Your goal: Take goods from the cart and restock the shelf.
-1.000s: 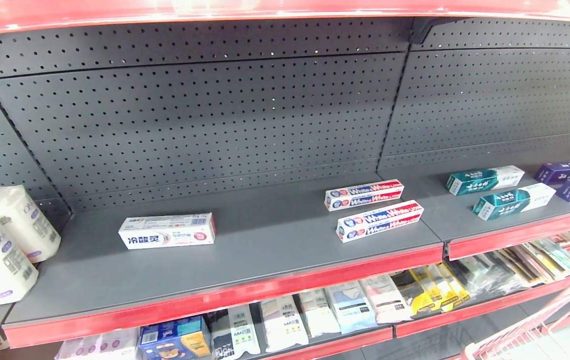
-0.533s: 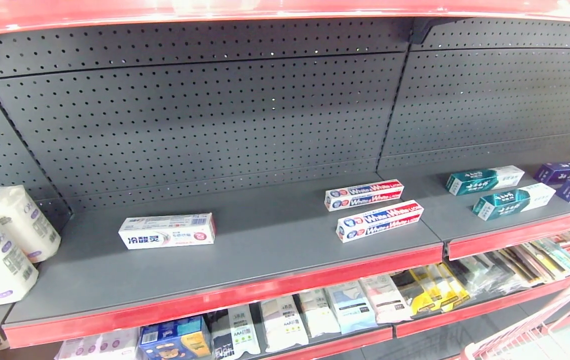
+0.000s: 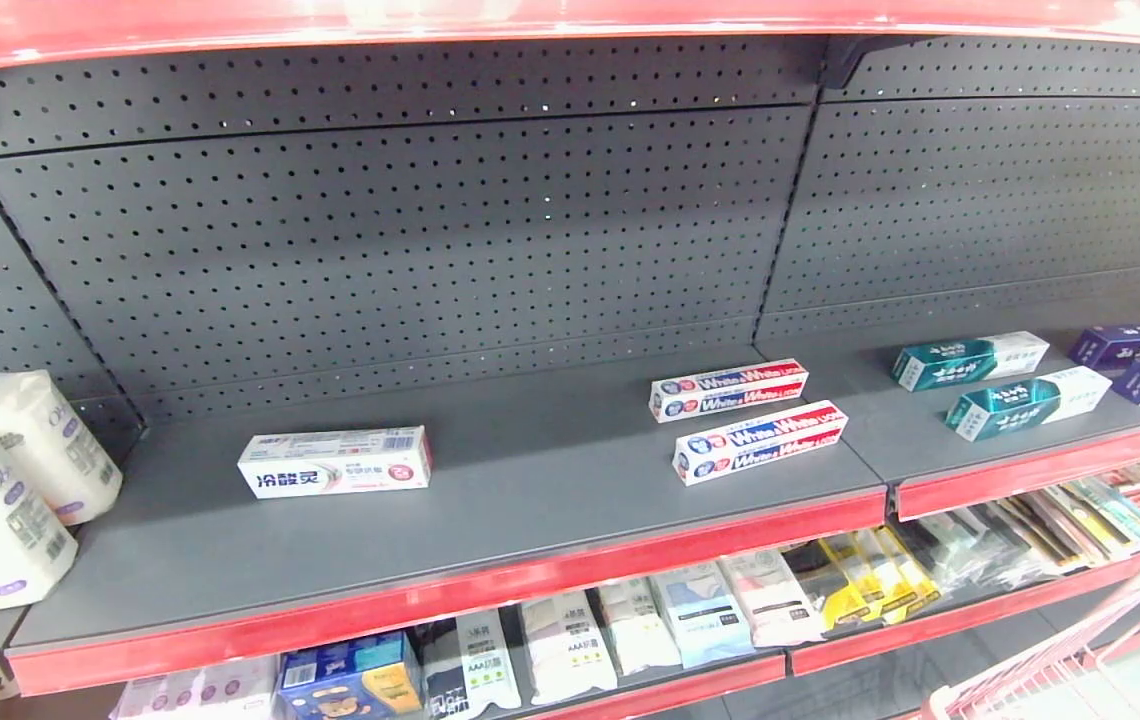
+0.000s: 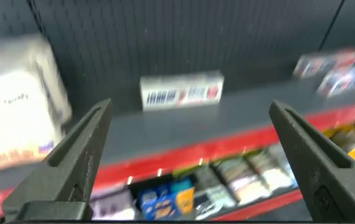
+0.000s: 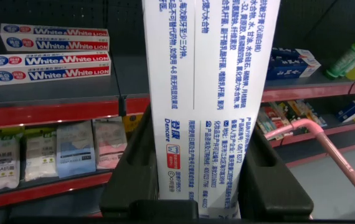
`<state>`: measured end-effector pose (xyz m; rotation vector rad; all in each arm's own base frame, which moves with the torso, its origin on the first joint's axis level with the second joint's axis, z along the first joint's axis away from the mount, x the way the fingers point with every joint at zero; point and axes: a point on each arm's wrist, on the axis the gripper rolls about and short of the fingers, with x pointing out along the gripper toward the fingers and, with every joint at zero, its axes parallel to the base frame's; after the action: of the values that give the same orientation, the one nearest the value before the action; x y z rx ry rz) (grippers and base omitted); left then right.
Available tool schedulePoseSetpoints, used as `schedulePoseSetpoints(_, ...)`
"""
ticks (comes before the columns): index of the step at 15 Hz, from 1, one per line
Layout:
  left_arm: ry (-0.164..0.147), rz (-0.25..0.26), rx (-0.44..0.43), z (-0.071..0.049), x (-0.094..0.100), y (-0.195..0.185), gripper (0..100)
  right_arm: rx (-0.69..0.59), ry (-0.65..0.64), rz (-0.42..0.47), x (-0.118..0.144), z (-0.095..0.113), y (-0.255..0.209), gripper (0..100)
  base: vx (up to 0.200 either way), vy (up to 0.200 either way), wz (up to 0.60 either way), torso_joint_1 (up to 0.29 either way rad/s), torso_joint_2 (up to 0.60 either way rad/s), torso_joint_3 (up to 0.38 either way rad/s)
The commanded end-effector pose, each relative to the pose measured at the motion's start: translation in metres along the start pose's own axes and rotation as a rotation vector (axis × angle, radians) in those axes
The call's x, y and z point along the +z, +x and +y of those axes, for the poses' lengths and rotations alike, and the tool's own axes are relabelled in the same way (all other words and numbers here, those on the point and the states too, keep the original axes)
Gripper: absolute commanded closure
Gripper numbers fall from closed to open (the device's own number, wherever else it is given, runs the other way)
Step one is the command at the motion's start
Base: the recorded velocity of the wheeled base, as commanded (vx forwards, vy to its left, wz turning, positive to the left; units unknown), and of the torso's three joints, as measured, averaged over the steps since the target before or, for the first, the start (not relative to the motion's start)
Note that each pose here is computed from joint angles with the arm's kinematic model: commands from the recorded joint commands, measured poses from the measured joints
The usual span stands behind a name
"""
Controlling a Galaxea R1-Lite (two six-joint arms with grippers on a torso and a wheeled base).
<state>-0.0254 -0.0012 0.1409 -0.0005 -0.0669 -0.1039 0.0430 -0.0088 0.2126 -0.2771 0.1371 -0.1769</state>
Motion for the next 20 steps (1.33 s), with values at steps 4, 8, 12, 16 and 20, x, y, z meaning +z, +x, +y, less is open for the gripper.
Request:
schedulePoseSetpoints(4, -0.141, 0.564, 0.206, 0.035, 0.072, 0.232, 0, 0.019, 0.006, 0.027, 0.000, 0.000, 0.008, 100, 0.000, 0.000, 0.00, 0.000, 0.00, 0.000)
schedulePoseSetpoints(8, -0.104, 0.745, 0.228, 0.033, 0.034, 0.303, 0, 0.023, -0.001, 0.036, -0.005, 0.002, 0.008, 100, 0.000, 0.000, 0.00, 0.000, 0.00, 0.000)
schedulePoseSetpoints(12, -0.080, 0.853, 0.208, 0.013, 0.000, 0.345, 0, 0.016, -0.026, 0.011, -0.002, 0.001, 0.004, 100, 0.000, 0.000, 0.00, 0.000, 0.00, 0.000)
schedulePoseSetpoints(16, -0.093, 0.859, 0.132, -0.010, -0.009, 0.355, 0, 0.015, -0.032, 0.007, -0.001, 0.001, 0.003, 100, 0.000, 0.000, 0.00, 0.000, 0.00, 0.000)
schedulePoseSetpoints(20, -0.095, 0.809, 0.137, -0.011, -0.025, 0.377, 0, 0.016, -0.038, 0.005, 0.000, 0.001, 0.003, 100, 0.000, 0.000, 0.00, 0.000, 0.00, 0.000)
